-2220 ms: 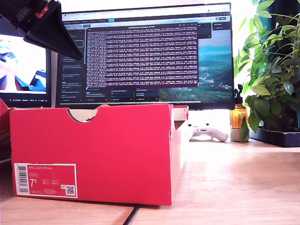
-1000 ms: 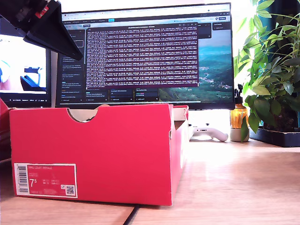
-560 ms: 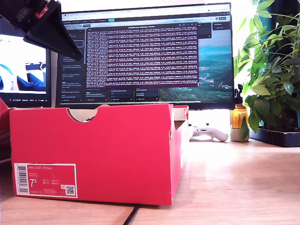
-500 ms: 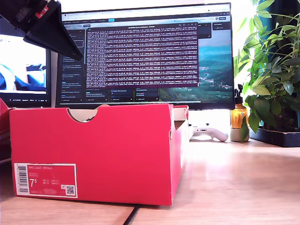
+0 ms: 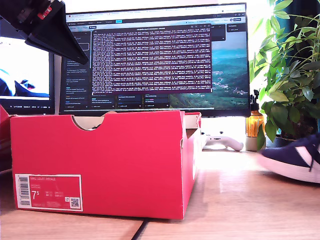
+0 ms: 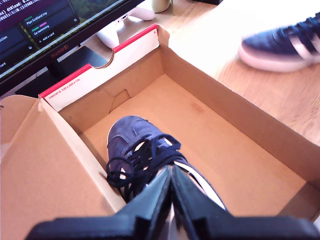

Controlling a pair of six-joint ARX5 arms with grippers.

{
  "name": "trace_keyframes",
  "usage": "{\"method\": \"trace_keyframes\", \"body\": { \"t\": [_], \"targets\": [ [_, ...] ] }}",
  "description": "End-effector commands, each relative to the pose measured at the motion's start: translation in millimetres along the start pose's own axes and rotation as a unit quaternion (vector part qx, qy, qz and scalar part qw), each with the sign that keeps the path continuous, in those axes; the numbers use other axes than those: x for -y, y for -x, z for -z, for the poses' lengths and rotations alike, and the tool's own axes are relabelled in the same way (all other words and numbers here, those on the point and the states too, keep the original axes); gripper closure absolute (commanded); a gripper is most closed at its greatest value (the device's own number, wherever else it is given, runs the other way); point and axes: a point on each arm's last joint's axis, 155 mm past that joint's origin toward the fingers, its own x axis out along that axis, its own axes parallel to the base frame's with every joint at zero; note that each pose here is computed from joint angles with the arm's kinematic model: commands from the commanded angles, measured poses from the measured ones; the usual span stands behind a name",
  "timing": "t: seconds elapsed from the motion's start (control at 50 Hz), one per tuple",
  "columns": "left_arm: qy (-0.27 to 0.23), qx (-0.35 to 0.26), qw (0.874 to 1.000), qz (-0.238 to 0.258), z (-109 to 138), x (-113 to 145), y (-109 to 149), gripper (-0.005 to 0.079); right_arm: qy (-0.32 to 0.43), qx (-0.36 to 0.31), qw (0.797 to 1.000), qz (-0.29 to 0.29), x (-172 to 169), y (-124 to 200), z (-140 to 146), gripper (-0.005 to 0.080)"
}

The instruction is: Pack the blue shoes by picking the first shoe and placing it inside the red shoebox, left side, then picking and rotating the second shoe and placing it in the shoebox

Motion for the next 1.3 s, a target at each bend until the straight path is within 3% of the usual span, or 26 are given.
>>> {"method": "trace_keyframes", "body": {
  "t": [0.0, 0.24, 0.52, 0.72, 0.8, 0.94, 1.14, 1.28],
  "targets": [
    [0.003, 0.002, 1.0, 0.001, 0, 0, -1, 0.0761, 0.049, 0.039, 0.998, -0.024, -13, 21, -22, 0.0765],
    [0.003, 0.002, 1.0, 0.001, 0, 0, -1, 0.0761, 0.194, 0.084, 0.976, -0.057, -29, 55, -44, 0.0765],
    [0.003, 0.001, 1.0, 0.001, 0, 0, -1, 0.0761, 0.281, 0.159, 0.941, -0.106, -55, 98, -71, 0.0765],
    [0.003, 0.002, 1.0, 0.001, 0, 0, -1, 0.0761, 0.353, 0.216, 0.885, -0.212, -102, 146, -73, 0.0765],
    [0.003, 0.002, 1.0, 0.001, 0, 0, -1, 0.0761, 0.391, 0.244, 0.853, -0.246, -122, 168, -69, 0.0765],
    [0.003, 0.002, 1.0, 0.001, 0, 0, -1, 0.0761, 0.459, 0.31, 0.773, -0.31, -162, 215, -59, 0.0765],
    [0.003, 0.002, 1.0, 0.001, 0, 0, -1, 0.0761, 0.521, 0.427, 0.628, -0.39, -220, 291, -39, 0.0765],
    [0.003, 0.002, 1.0, 0.001, 0, 0, -1, 0.0761, 0.555, 0.511, 0.528, -0.389, -245, 334, -24, 0.0765]
  ]
}}
